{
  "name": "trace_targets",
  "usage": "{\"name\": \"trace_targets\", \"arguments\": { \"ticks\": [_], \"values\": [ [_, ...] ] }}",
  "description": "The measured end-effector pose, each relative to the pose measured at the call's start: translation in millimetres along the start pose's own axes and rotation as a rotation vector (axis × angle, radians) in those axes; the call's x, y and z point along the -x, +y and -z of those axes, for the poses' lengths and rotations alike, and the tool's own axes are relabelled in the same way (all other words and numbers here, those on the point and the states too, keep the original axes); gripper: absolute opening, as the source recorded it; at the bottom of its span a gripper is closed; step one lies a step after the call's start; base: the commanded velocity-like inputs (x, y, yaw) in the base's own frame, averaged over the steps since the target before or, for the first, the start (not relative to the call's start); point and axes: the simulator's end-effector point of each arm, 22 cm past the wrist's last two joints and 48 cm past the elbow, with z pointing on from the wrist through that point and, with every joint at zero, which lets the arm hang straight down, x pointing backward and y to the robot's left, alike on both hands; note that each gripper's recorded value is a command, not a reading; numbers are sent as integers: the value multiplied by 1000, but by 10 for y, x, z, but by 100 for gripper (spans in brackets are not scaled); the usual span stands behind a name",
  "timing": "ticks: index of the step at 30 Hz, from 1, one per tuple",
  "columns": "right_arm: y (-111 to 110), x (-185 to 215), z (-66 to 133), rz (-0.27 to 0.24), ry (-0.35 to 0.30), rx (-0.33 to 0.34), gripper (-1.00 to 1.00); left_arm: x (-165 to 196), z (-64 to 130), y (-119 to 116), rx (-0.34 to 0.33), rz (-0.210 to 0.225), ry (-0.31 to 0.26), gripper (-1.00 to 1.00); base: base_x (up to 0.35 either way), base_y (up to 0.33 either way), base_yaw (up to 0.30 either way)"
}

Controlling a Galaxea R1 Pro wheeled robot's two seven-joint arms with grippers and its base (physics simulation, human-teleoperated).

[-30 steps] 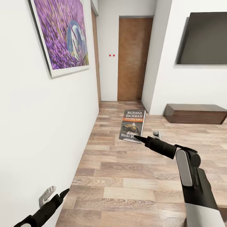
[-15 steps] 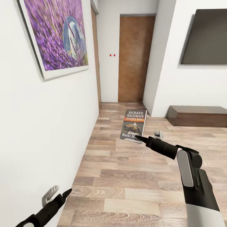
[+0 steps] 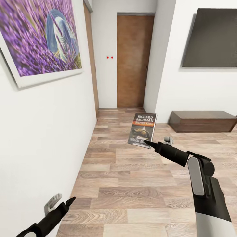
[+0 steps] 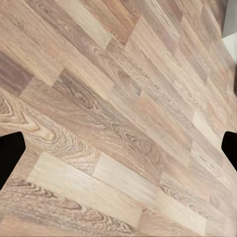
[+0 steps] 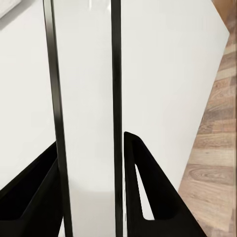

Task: In the bedroom, move the book from the bed onto either nightstand, and place the two sandals side by side next to the bed.

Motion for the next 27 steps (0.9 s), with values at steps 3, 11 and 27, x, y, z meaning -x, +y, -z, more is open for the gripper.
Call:
{"name": "trace_targets", "arguments": {
  "ticks": [3, 11, 27],
  "values": [
    [-5, 9, 7, -1, -3, -1, -100, 0, 0, -1, 0, 0, 0, 100, 320, 0, -41],
    [-9, 16, 13, -2, -6, -1, -100, -1, 0, -2, -1, 0, 0, 100, 320, 0, -17],
    [-8, 34, 32, -3, -11, 1, -100, -6, -2, 1, 0, 1, 1, 100, 320, 0, -2]
  ]
}}
